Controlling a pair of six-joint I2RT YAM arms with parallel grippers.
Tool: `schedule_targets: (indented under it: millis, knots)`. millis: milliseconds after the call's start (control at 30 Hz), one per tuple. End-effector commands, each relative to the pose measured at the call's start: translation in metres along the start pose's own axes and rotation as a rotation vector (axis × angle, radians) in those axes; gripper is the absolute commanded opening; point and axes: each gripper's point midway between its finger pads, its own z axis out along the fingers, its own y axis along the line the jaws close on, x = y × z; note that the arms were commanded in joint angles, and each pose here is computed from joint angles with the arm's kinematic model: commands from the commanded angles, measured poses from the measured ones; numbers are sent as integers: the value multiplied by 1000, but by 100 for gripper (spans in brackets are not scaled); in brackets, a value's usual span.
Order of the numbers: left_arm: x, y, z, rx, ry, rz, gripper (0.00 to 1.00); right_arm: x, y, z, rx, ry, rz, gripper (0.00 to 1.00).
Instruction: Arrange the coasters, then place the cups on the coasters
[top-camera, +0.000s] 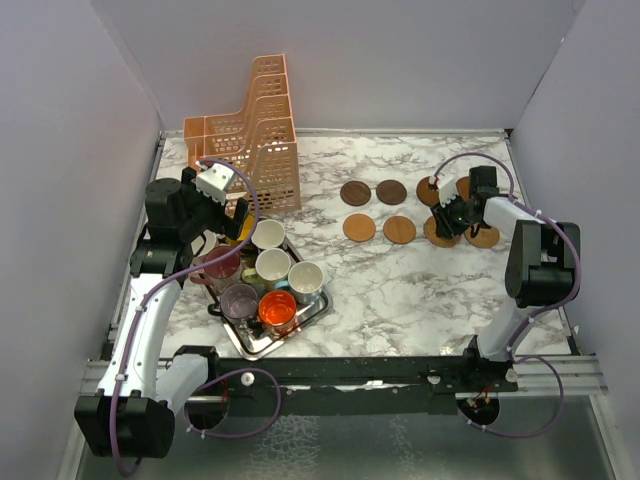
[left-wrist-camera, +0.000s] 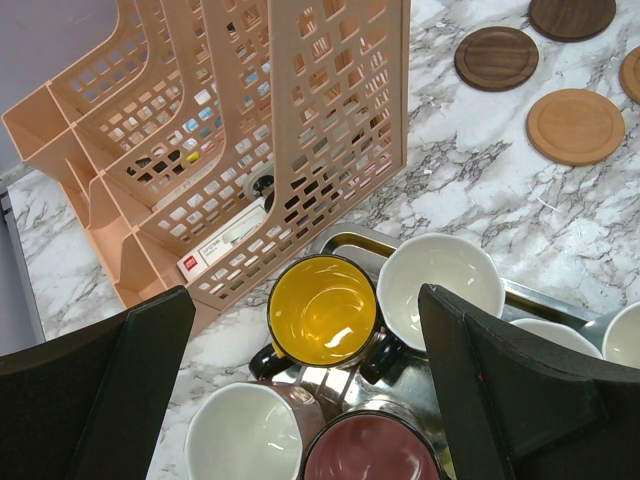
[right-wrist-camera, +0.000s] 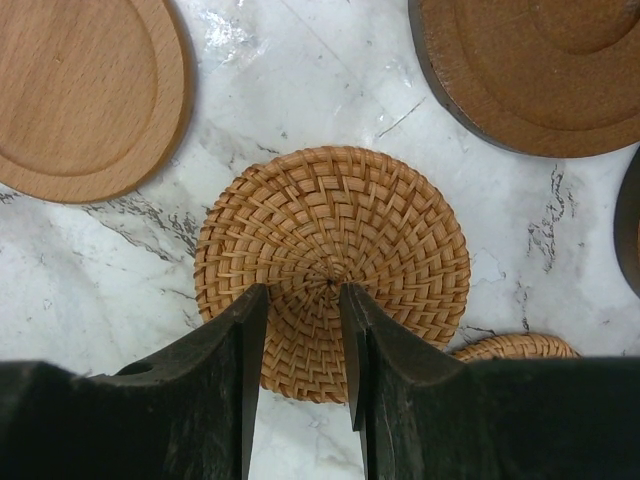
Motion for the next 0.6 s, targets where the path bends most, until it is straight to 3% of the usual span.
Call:
schedule_targets:
  millis: [0, 567]
  knots:
    - [-6, -5, -4, 23, -29, 9, 99, 18, 13, -2, -37, 66, 5, 36]
    - [-8, -5, -3, 25, -32, 3, 99, 7, 14, 3, -56, 49, 37, 36]
